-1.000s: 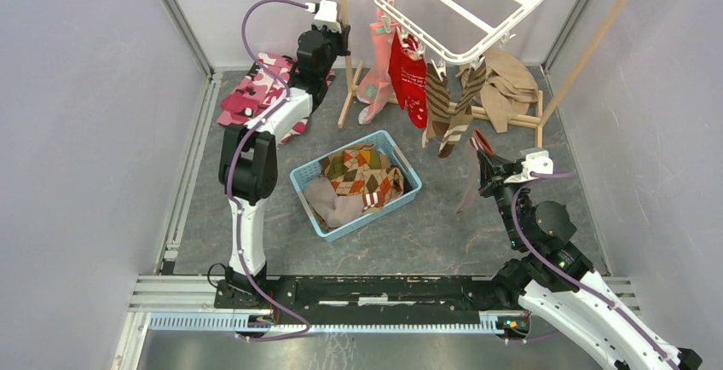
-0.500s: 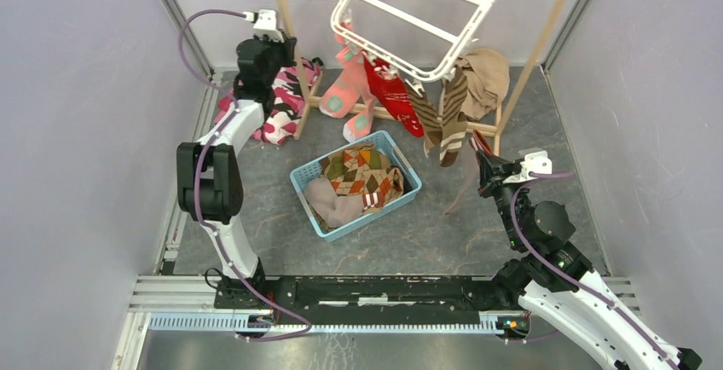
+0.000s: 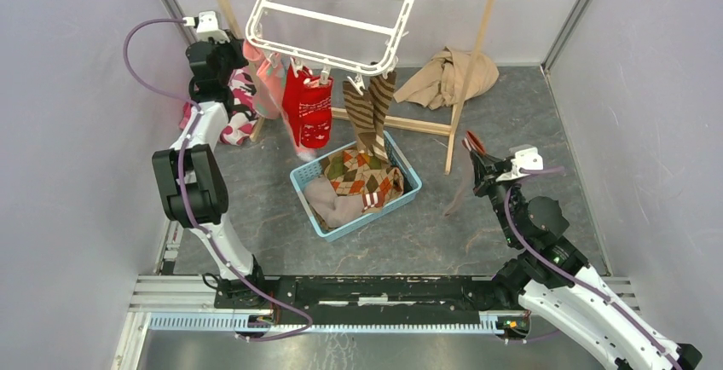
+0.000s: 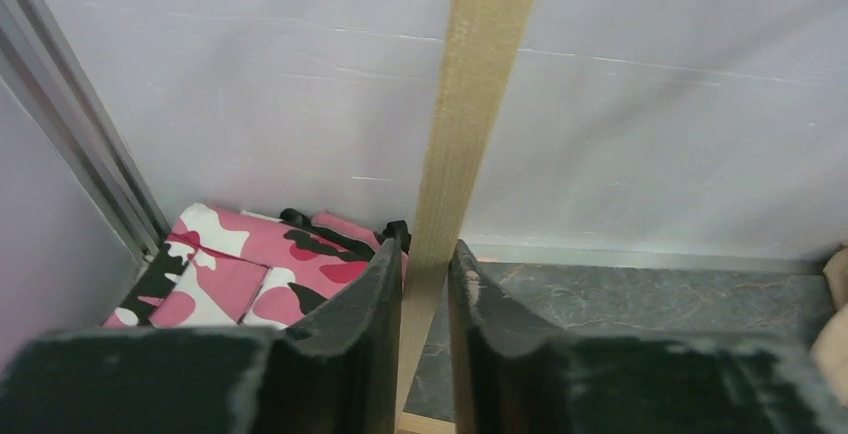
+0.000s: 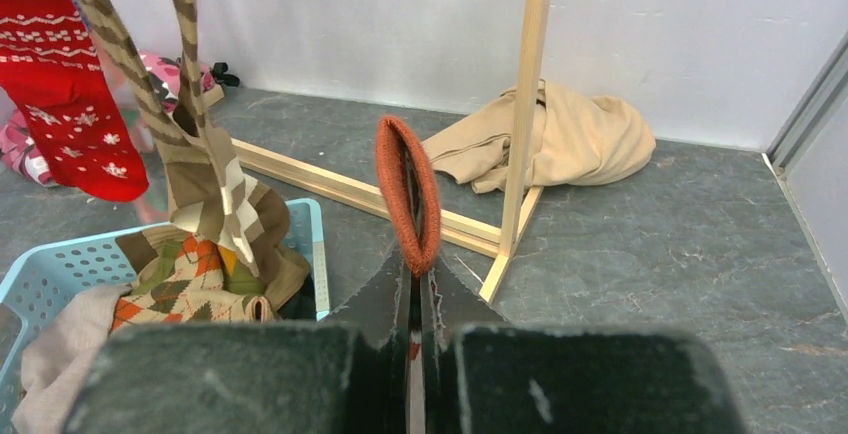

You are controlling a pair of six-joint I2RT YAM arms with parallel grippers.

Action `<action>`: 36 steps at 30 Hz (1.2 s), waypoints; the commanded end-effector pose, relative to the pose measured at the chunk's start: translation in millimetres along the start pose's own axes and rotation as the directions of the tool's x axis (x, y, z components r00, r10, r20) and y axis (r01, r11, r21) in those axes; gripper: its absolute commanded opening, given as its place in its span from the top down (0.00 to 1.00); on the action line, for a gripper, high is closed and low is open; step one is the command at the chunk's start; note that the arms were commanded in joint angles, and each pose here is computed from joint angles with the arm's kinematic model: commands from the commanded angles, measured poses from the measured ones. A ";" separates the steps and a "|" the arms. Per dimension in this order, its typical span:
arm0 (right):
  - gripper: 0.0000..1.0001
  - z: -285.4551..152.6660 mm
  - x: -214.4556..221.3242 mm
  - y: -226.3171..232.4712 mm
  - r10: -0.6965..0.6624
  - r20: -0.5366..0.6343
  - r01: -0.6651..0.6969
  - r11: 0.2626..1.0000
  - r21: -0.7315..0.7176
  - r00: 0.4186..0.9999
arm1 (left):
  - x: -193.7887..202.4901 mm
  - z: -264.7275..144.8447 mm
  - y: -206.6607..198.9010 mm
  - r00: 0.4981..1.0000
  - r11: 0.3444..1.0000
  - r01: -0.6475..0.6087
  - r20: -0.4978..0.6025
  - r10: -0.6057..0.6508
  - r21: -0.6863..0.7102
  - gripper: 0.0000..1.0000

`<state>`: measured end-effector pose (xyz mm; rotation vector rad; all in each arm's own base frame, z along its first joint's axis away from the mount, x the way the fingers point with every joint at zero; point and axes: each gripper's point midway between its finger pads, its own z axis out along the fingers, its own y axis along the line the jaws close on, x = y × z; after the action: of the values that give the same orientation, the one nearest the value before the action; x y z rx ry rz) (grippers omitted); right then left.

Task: Clip the socks to the hanger
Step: Move the clothesline to the center of the board.

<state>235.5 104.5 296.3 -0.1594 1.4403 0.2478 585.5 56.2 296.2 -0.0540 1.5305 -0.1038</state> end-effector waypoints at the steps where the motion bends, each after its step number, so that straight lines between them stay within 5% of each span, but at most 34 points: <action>1: 1.00 5.2 -12.3 10.8 -0.008 0.034 0.010 0.999 -0.049 0.999 | -63.1 -5.4 18.8 0.982 0.986 0.143 0.139 -0.130 -0.084 0.64; 8: 1.00 12.2 -10.2 18.4 -0.040 0.027 0.042 0.996 -0.078 0.999 | -76.2 -31.3 31.3 0.937 0.920 0.339 0.159 -0.311 -0.199 0.22; 20: 1.00 20.1 3.2 8.4 -0.055 -0.023 0.054 0.998 -0.039 0.998 | -72.9 -122.7 -6.1 0.859 0.856 0.508 0.134 -0.494 -0.101 0.20; 32: 1.00 29.8 26.7 -0.6 -0.001 -0.072 -0.003 0.998 -0.063 0.997 | -45.2 -210.4 -87.0 0.845 0.831 0.535 -0.126 -0.520 0.154 0.25; 36: 1.00 32.1 31.4 -2.6 0.007 -0.085 -0.013 0.998 -0.066 0.996 | -48.1 -229.4 -97.0 0.844 0.827 0.535 -0.152 -0.514 0.173 0.35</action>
<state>269.0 105.4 264.3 -0.2167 1.5413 0.2398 374.0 -7.8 338.6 -0.3571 1.5345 -0.6261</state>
